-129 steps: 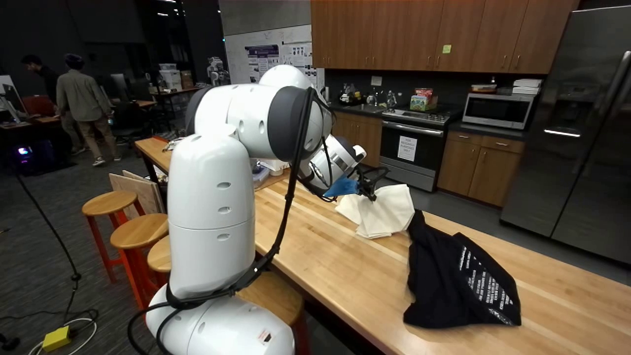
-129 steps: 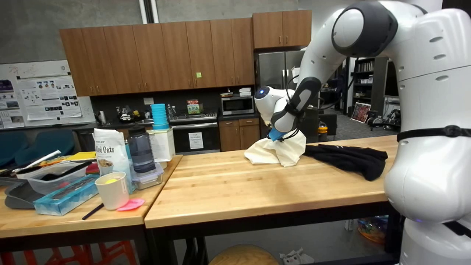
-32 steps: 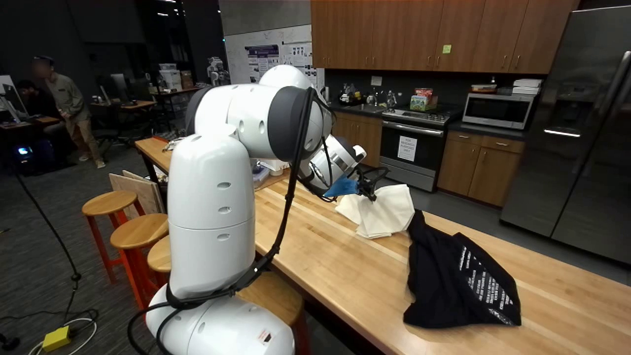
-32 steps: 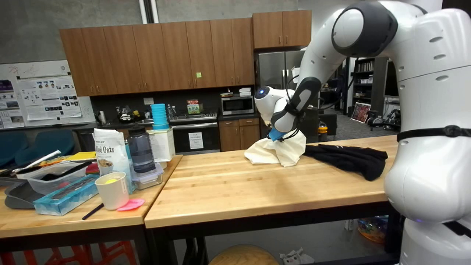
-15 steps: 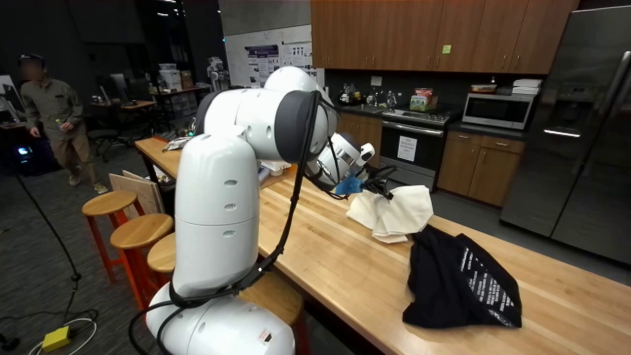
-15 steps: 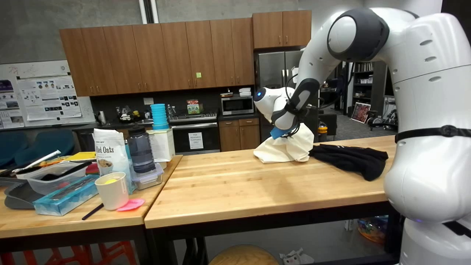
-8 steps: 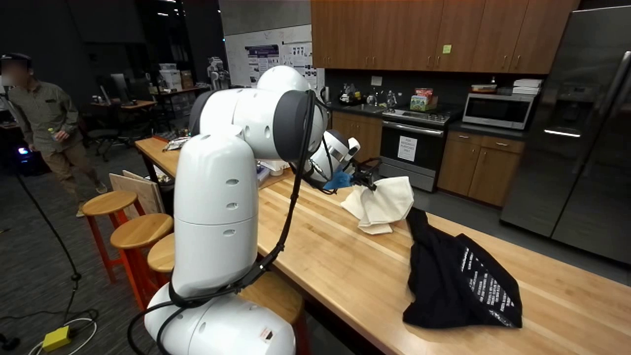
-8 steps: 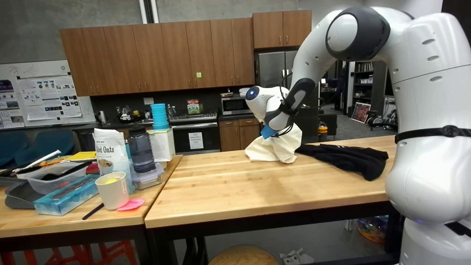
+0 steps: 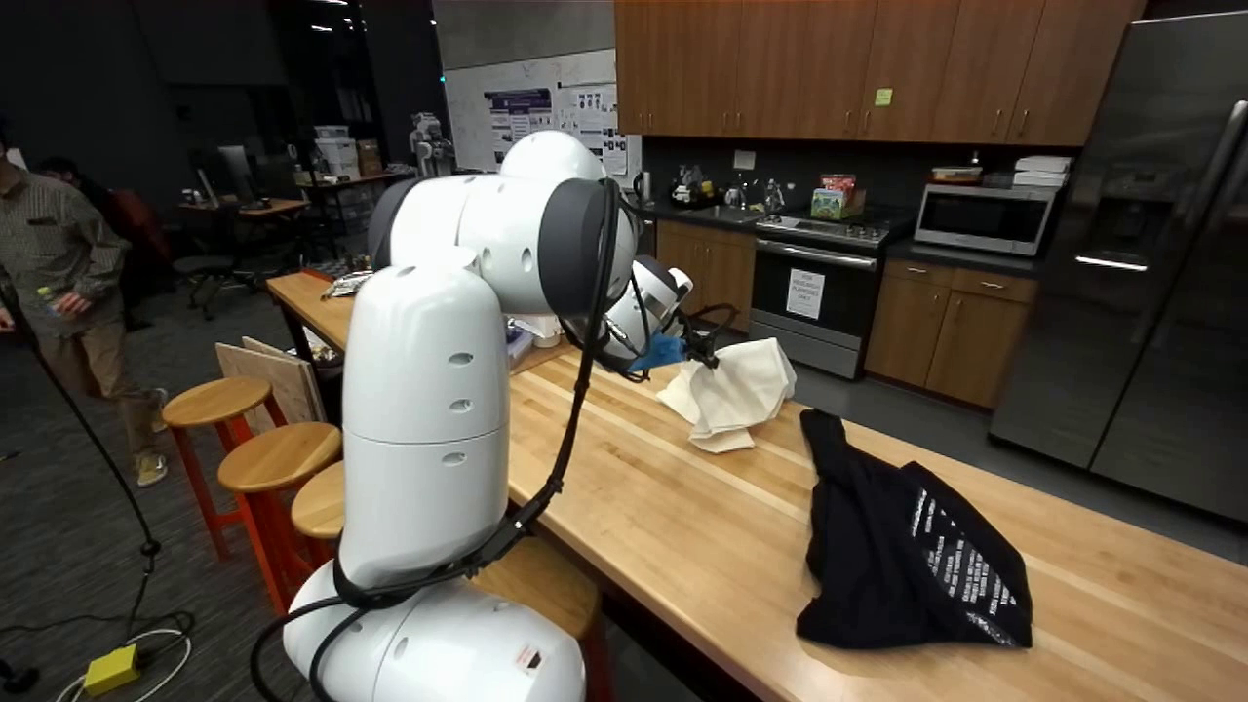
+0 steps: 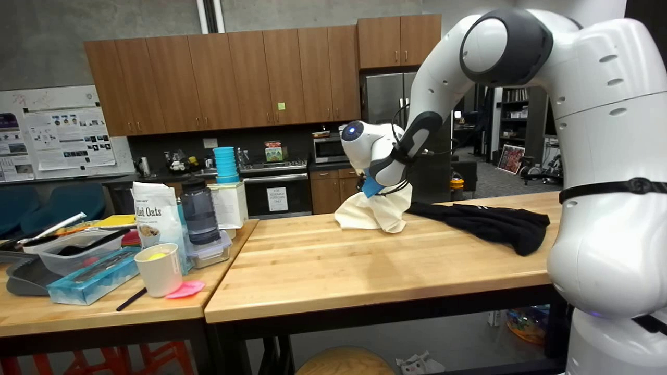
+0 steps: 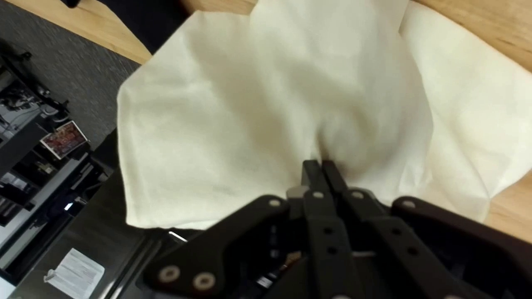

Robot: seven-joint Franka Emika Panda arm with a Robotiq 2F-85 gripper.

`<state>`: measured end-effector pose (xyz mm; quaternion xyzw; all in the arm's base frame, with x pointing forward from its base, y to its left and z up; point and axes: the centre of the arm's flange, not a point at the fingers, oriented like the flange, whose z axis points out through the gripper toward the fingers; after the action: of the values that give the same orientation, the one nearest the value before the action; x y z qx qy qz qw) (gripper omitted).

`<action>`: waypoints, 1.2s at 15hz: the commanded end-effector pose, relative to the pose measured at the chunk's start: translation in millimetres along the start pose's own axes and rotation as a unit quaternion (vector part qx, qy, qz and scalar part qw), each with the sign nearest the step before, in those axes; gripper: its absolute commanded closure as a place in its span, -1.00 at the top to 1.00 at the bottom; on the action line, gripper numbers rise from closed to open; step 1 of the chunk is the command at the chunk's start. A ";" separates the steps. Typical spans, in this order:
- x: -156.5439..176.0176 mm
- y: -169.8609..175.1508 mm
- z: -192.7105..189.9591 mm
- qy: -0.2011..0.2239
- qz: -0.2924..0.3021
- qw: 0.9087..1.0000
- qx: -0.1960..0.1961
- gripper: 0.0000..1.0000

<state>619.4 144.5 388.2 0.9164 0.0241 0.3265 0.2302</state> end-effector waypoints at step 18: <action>-102.9 -39.4 26.1 -0.012 -0.004 1.000 -0.022 -1.00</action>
<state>585.7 185.0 306.0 0.9129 0.0750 0.3059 0.2596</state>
